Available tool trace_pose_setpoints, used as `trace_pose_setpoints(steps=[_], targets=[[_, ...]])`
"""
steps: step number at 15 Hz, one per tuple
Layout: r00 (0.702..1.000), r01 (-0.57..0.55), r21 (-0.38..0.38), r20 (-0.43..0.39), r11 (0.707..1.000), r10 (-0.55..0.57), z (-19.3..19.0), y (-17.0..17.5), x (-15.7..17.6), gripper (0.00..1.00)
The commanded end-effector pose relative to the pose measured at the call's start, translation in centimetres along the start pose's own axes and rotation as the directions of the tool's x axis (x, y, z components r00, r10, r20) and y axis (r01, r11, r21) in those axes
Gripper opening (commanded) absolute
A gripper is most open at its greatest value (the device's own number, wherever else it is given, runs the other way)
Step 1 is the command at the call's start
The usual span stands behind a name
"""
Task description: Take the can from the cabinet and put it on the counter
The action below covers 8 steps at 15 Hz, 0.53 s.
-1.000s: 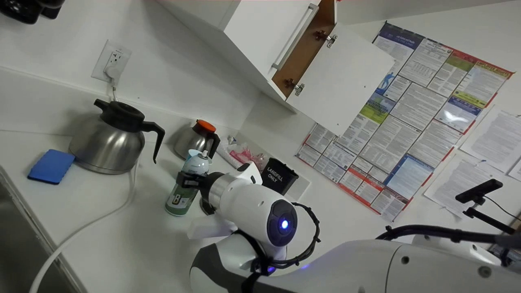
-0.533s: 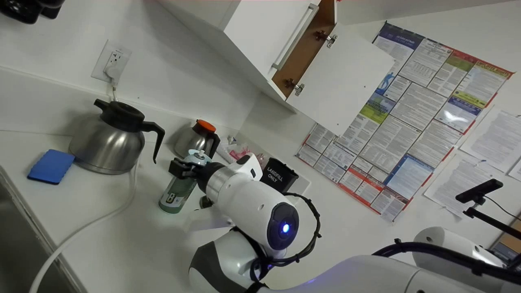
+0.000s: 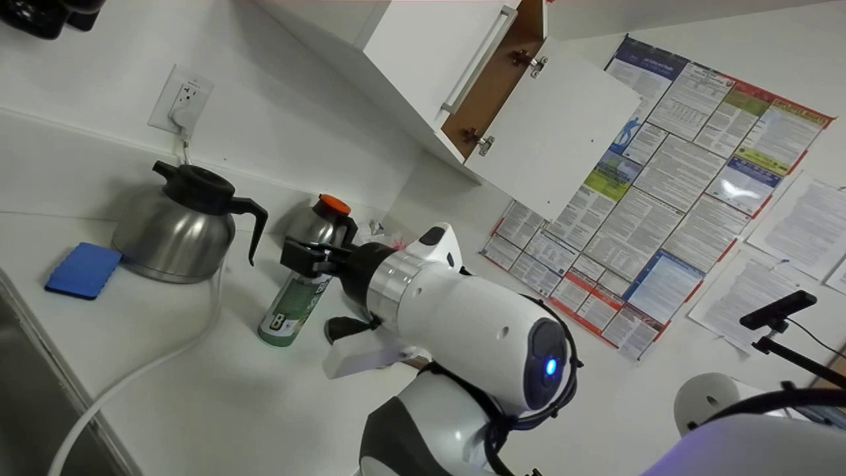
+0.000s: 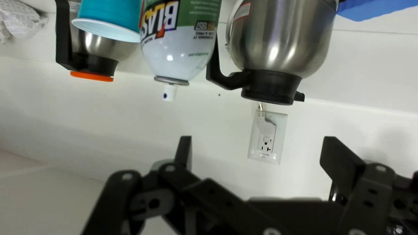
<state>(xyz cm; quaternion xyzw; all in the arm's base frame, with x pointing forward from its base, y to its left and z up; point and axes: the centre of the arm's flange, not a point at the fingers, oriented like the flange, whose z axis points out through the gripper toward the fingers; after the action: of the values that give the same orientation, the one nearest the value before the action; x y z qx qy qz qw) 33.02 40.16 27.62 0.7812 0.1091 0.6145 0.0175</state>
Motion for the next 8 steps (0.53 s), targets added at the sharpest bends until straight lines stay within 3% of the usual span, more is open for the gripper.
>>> trace_pose_setpoints(steps=[1, 4, 5, 8], targets=[[0.997, -0.055, 0.047, 0.054, 0.997, 0.053, -2.2, 6.1, 1.5, 1.0], [0.995, -0.077, 0.059, 0.072, 0.995, 0.073, -3.2, 7.0, 2.4, 1.0], [0.999, -0.041, 0.025, 0.035, 0.999, 0.04, -3.1, 1.9, 2.6, 1.0], [0.998, -0.043, 0.026, 0.042, 0.999, 0.042, -3.2, 2.0, 2.6, 1.0]])
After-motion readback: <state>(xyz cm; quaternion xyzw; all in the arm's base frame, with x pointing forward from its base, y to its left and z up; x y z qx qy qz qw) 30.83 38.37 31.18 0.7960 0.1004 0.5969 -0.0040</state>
